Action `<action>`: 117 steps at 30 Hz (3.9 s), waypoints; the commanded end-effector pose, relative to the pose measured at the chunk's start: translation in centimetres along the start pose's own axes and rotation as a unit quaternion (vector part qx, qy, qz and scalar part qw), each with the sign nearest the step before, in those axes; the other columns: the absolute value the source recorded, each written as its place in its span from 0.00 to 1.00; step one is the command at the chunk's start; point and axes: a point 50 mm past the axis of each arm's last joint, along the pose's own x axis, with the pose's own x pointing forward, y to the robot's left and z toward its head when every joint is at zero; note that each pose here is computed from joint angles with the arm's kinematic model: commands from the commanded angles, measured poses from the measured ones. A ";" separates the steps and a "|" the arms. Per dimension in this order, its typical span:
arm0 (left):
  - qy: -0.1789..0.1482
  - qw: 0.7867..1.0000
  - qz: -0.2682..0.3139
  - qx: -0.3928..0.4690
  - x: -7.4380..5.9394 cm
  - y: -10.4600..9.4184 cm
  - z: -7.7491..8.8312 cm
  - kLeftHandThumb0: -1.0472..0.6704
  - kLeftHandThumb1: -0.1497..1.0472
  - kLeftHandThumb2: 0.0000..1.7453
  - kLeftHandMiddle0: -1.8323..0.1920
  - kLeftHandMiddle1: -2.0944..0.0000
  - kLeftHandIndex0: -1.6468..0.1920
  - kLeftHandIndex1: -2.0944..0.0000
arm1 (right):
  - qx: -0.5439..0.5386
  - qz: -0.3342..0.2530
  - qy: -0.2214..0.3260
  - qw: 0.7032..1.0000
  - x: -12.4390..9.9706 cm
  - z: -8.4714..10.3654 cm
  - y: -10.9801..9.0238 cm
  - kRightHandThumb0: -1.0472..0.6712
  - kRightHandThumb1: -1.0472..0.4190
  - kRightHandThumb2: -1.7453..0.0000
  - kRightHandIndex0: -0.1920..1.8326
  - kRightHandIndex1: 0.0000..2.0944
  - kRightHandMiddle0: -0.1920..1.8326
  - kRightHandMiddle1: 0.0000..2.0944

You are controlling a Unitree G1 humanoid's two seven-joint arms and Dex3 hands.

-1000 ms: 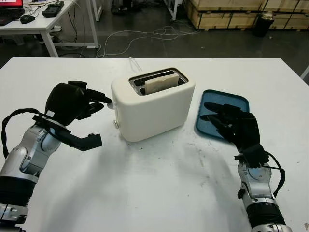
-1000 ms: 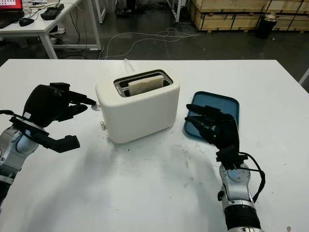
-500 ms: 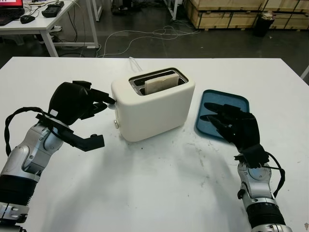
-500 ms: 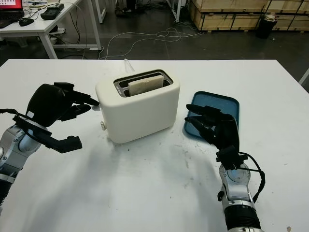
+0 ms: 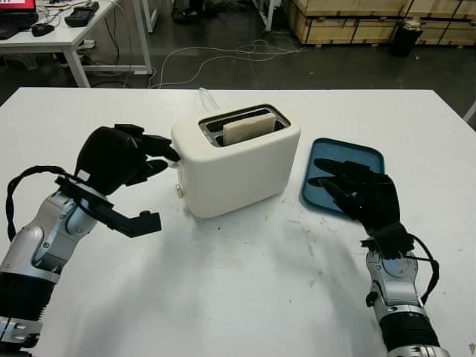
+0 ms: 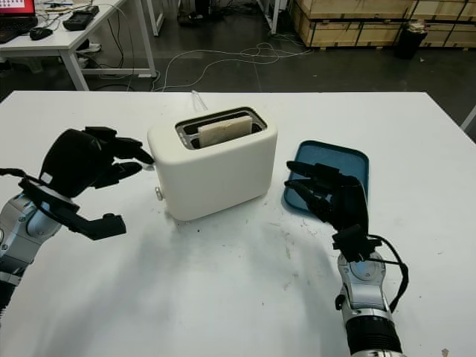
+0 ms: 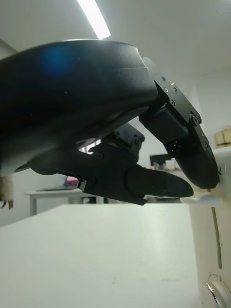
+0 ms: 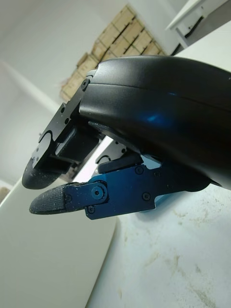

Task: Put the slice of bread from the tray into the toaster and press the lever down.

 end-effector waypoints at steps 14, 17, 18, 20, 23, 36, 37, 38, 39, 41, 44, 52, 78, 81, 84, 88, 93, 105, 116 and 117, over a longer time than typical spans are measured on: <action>0.006 1.000 -0.012 0.010 0.5 -0.2 -0.8 0.47 0.89 0.08 0.49 0.17 0.50 0.60 | 0.012 0.005 -0.004 1.000 -0.1 0.1 0.0 0.33 0.09 0.96 0.65 0.15 0.61 0.00; 0.007 1.000 -0.011 0.008 0.5 -0.3 -0.8 0.46 0.89 0.08 0.49 0.17 0.51 0.59 | 0.011 0.007 -0.007 1.000 -0.2 0.1 0.0 0.33 0.09 0.96 0.65 0.15 0.61 0.00; 0.007 1.000 -0.010 0.007 0.5 -0.3 -0.8 0.46 0.89 0.08 0.49 0.17 0.51 0.59 | 0.011 0.007 -0.007 1.000 -0.2 0.1 0.0 0.33 0.09 0.96 0.65 0.15 0.61 0.00; 0.006 1.000 -0.009 0.006 0.5 -0.3 -0.7 0.46 0.89 0.08 0.49 0.17 0.51 0.59 | 0.010 0.008 -0.007 1.000 -0.2 0.1 0.0 0.33 0.09 0.96 0.65 0.14 0.61 0.00; 0.007 1.000 -0.011 0.006 0.5 -0.4 -0.7 0.45 0.89 0.08 0.49 0.17 0.51 0.59 | 0.017 0.008 -0.004 1.000 -0.2 0.0 0.0 0.33 0.09 0.96 0.65 0.14 0.61 0.00; -0.001 1.000 -0.016 0.001 0.4 -0.6 -0.4 0.45 0.89 0.07 0.48 0.17 0.51 0.58 | 0.014 0.008 -0.004 1.000 -0.2 0.0 -0.1 0.32 0.09 0.96 0.65 0.14 0.61 0.00; -0.001 1.000 -0.017 0.001 0.3 -0.7 -0.4 0.45 0.89 0.07 0.48 0.17 0.51 0.58 | 0.014 0.009 -0.004 1.000 -0.2 0.0 -0.1 0.32 0.09 0.96 0.65 0.14 0.61 0.00; 0.000 1.000 -0.019 0.000 0.3 -0.7 -0.4 0.46 0.89 0.07 0.48 0.17 0.51 0.58 | 0.014 0.008 -0.004 1.000 -0.2 0.0 -0.1 0.33 0.09 0.96 0.65 0.14 0.61 0.00; 0.001 1.000 -0.020 0.000 0.2 -0.8 -0.5 0.46 0.89 0.07 0.48 0.17 0.51 0.58 | 0.012 0.008 -0.004 1.000 -0.2 0.0 -0.1 0.33 0.09 0.96 0.65 0.14 0.61 0.00; 0.003 1.000 -0.023 -0.001 0.2 -0.9 -0.5 0.46 0.89 0.07 0.48 0.17 0.51 0.59 | 0.009 0.008 -0.006 1.000 -0.2 0.0 -0.1 0.33 0.09 0.96 0.65 0.14 0.61 0.00; 0.004 1.000 -0.027 -0.004 0.2 -1.0 -0.6 0.47 0.89 0.07 0.48 0.17 0.51 0.58 | 0.013 0.010 -0.004 1.000 -0.2 0.1 -0.1 0.33 0.09 0.96 0.65 0.14 0.61 0.00; 0.036 0.997 -0.070 -0.019 -0.7 -3.4 -0.9 0.48 0.89 0.11 0.51 0.17 0.54 0.57 | 0.017 0.010 -0.005 1.000 -0.4 0.1 -0.3 0.33 0.09 0.97 0.65 0.14 0.61 0.00; -0.013 0.985 -0.171 0.024 -3.7 -8.8 1.6 0.49 0.87 0.07 0.49 0.17 0.57 0.39 | 0.003 0.008 -0.009 1.000 -0.2 -0.1 -1.1 0.32 0.09 0.97 0.64 0.14 0.61 0.00; -0.026 0.987 -0.155 0.040 -2.8 -7.6 1.2 0.48 0.87 0.06 0.48 0.17 0.60 0.34 | 0.005 0.008 -0.007 1.000 -0.2 -0.1 -1.0 0.32 0.09 0.97 0.65 0.13 0.61 0.00; -0.031 0.988 -0.144 0.038 -2.3 -7.0 1.2 0.48 0.86 0.05 0.47 0.17 0.59 0.35 | 0.000 0.009 -0.008 1.000 -0.3 -0.1 -1.0 0.33 0.09 0.97 0.64 0.13 0.61 0.00; -0.031 0.990 -0.133 0.031 -1.9 -6.4 1.2 0.48 0.87 0.04 0.48 0.17 0.59 0.37 | 0.005 0.007 -0.008 1.000 -0.3 -0.1 -1.0 0.33 0.09 0.97 0.64 0.13 0.61 0.00; -0.029 0.997 -0.066 0.015 -1.3 -4.8 1.3 0.47 0.89 0.04 0.48 0.17 0.57 0.44 | 0.017 0.008 -0.007 1.000 -0.2 -0.2 -0.8 0.33 0.09 0.97 0.65 0.13 0.60 0.00; -0.029 1.000 -0.003 0.007 -0.7 -2.4 1.4 0.47 0.88 0.10 0.51 0.17 0.56 0.49 | 0.028 0.017 -0.003 0.999 -0.2 -0.2 -0.4 0.33 0.09 0.97 0.65 0.13 0.60 0.00; -0.017 0.999 0.042 0.023 -0.7 -0.3 1.2 0.48 0.89 0.11 0.50 0.17 0.57 0.52 | 0.029 0.023 -0.001 0.999 -0.2 -0.2 -0.2 0.32 0.09 0.97 0.65 0.13 0.61 0.00; -0.013 0.999 0.045 0.026 -0.8 0.1 1.1 0.48 0.89 0.12 0.50 0.17 0.57 0.52 | 0.028 0.022 -0.002 0.999 -0.2 -0.2 -0.2 0.32 0.09 0.97 0.65 0.13 0.61 0.00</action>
